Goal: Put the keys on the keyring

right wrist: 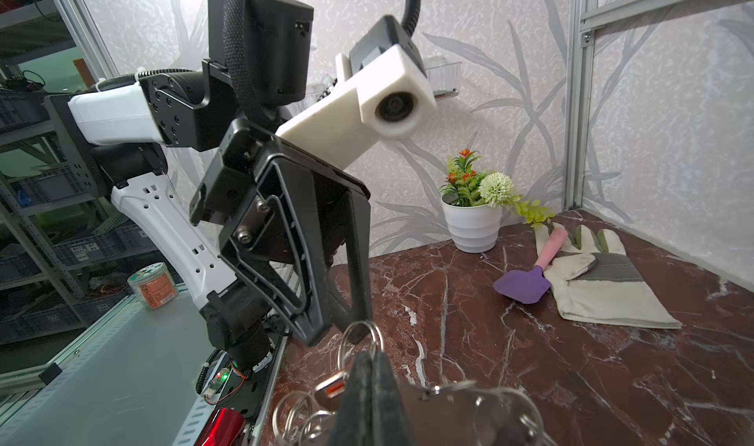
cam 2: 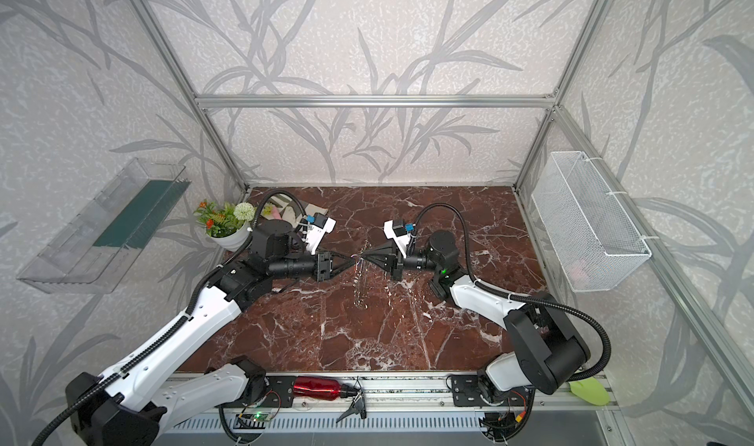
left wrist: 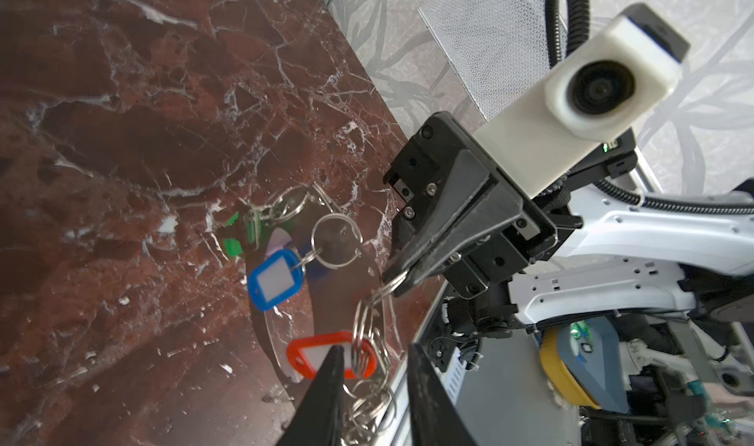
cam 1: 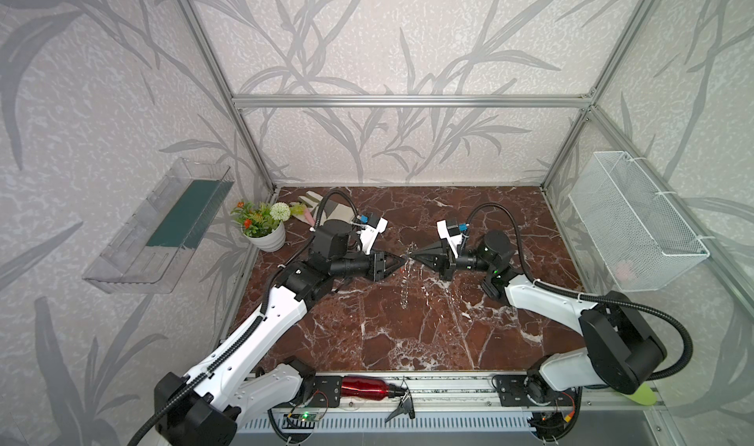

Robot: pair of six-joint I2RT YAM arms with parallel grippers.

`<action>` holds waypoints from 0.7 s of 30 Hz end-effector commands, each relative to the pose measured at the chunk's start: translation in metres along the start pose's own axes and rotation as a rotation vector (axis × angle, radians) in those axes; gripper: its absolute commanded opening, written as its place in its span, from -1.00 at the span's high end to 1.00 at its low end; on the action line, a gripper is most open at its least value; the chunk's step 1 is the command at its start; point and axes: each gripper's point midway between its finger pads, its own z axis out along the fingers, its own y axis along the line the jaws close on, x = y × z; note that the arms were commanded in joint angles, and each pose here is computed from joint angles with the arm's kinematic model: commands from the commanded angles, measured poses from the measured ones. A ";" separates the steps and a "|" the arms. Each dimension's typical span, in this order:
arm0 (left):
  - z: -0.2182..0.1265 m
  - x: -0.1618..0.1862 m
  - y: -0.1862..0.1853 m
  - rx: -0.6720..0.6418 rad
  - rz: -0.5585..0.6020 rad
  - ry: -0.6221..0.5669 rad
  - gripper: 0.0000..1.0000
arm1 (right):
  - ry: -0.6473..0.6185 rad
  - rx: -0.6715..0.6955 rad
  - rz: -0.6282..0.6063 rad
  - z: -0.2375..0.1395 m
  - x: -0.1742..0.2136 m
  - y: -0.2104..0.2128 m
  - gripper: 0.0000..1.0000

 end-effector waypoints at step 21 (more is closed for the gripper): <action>0.011 0.010 0.015 -0.040 -0.121 0.065 1.00 | -0.103 -0.048 -0.092 0.001 -0.033 0.015 1.00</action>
